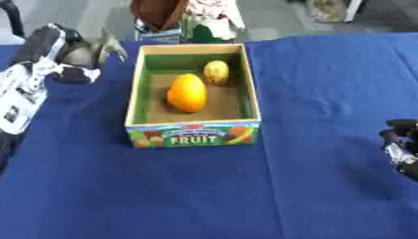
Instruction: Pick up objects on the table and place them in the box.
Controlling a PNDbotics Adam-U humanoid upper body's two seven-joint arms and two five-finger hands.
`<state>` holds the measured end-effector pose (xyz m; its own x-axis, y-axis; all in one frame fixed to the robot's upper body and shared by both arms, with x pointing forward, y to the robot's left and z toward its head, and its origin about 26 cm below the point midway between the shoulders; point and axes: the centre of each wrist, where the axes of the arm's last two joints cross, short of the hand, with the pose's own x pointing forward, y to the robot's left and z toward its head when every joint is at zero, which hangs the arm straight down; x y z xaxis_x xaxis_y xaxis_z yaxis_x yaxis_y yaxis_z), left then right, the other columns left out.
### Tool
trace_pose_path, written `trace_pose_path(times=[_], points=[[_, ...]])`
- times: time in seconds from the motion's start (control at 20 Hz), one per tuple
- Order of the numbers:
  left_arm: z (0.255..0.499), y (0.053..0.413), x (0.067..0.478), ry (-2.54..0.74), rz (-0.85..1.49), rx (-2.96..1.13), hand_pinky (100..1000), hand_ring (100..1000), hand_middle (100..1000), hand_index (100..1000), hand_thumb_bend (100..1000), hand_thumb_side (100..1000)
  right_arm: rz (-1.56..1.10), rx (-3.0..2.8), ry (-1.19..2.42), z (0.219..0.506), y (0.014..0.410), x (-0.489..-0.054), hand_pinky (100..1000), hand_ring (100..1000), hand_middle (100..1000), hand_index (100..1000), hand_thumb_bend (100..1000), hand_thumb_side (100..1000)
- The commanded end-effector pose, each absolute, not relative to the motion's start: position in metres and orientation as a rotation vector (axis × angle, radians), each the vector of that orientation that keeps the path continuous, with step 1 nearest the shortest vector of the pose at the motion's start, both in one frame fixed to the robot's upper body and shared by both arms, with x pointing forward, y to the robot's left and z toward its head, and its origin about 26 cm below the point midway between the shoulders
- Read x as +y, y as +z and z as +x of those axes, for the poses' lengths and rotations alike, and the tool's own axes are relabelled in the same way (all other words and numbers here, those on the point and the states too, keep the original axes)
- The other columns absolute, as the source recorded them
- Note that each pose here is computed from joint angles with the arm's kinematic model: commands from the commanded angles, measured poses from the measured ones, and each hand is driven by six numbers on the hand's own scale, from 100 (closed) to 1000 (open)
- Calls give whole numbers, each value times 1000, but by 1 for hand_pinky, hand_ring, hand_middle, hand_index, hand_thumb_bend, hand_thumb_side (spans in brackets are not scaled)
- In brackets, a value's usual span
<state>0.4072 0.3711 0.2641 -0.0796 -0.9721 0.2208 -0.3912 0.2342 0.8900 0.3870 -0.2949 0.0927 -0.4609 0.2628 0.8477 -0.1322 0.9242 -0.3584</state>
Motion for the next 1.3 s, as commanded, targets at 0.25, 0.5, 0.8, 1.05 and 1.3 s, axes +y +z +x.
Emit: trace_pose_path(times=[0.25,0.5,0.8,1.05,1.3], points=[[386,320,323,-956,1263,-1866,447,199,100,279,402,204,-113,-2018,480,388,102,-300,558,695,520,717,100,149],[401,313,289,-1095,1195,-1869,457,214,100,295,410,209,-98,-2017,487,388,101,-296,558,695,520,717,100,150],[424,286,260,-1216,1111,-1819,467,240,113,320,430,205,-79,-2020,495,389,101,-291,558,695,520,717,100,154],[435,267,250,-1277,1071,-1784,497,327,229,414,466,205,-70,-2021,499,389,102,-289,558,695,520,717,100,156],[439,255,249,-1307,1034,-1766,552,482,467,617,594,229,-69,-2019,498,389,102,-289,558,695,520,717,100,157]])
